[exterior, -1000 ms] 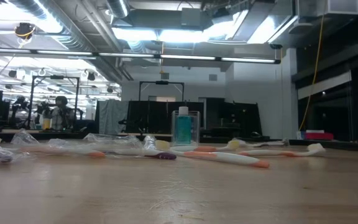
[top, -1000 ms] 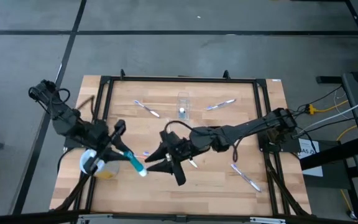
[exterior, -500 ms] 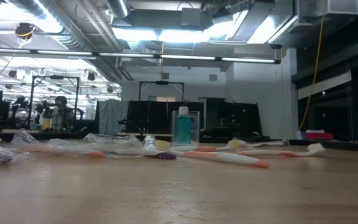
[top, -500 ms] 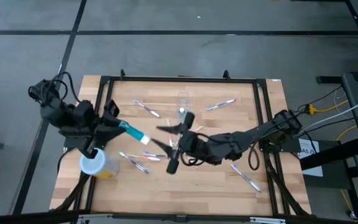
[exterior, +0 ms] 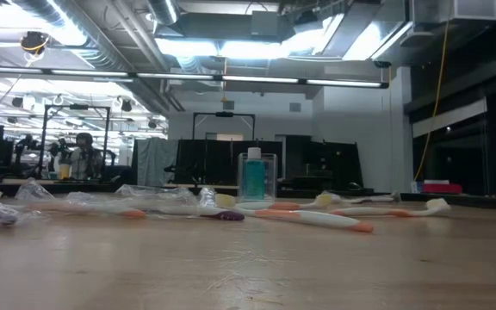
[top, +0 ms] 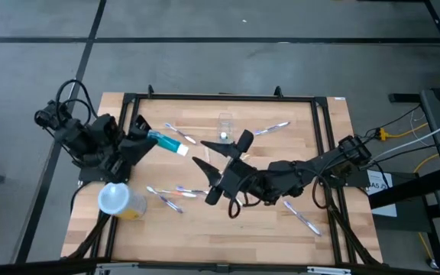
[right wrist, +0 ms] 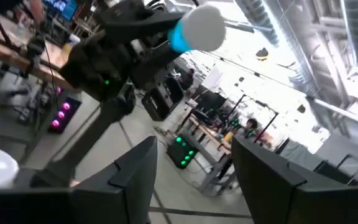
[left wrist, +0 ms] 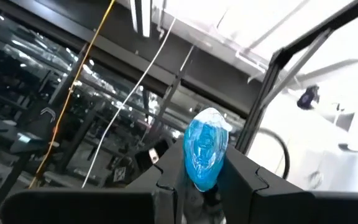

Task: Pick & Place toothbrushing station
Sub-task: Put the blue mouthwash into the transparent organizer

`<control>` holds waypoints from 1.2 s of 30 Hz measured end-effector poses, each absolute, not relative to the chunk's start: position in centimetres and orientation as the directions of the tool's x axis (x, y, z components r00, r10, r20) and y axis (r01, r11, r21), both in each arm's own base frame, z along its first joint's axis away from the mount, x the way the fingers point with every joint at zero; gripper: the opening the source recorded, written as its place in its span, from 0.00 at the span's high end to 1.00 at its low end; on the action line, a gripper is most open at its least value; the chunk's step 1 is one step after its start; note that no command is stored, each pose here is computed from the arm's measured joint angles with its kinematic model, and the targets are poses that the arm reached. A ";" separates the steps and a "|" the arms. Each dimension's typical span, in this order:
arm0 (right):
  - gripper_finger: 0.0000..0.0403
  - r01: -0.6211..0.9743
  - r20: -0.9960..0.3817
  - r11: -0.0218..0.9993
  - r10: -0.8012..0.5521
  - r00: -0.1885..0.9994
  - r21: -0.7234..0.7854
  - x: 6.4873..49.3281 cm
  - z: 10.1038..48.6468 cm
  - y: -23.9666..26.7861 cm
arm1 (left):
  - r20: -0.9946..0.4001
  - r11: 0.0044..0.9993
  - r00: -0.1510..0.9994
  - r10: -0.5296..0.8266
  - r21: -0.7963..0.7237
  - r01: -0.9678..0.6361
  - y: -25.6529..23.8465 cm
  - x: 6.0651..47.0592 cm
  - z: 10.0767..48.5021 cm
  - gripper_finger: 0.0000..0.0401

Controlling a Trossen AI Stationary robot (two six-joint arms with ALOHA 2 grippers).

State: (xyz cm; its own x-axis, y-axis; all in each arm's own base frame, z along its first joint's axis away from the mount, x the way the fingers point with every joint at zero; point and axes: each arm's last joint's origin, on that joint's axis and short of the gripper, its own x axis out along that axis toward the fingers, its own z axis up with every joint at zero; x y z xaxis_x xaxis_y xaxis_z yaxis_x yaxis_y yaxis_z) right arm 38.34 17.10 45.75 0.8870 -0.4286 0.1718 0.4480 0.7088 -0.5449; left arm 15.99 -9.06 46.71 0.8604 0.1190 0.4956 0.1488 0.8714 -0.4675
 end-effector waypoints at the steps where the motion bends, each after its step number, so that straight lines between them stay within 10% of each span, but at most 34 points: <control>1: 0.48 0.442 0.174 0.704 -0.422 0.890 -0.556 38.4 45.7 17.1 | 0.499 0.868 0.857 0.125 -0.473 0.149 -9.0 16.0 46.8 0.84; 36: 0.48 0.425 0.225 0.597 -0.382 0.896 -0.681 37.7 46.4 18.1 | 0.414 0.823 0.897 0.153 -0.557 0.116 -10.3 18.2 45.3 0.84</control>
State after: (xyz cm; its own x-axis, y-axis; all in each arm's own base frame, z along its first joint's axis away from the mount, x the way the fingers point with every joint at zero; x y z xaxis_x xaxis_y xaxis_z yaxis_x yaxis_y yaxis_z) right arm 37.71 18.14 46.37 0.8965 -0.3817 0.2249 0.4249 0.5968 -0.6806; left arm 18.18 -10.27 45.25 0.8973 0.1534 0.4139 0.1161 0.8226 -0.5566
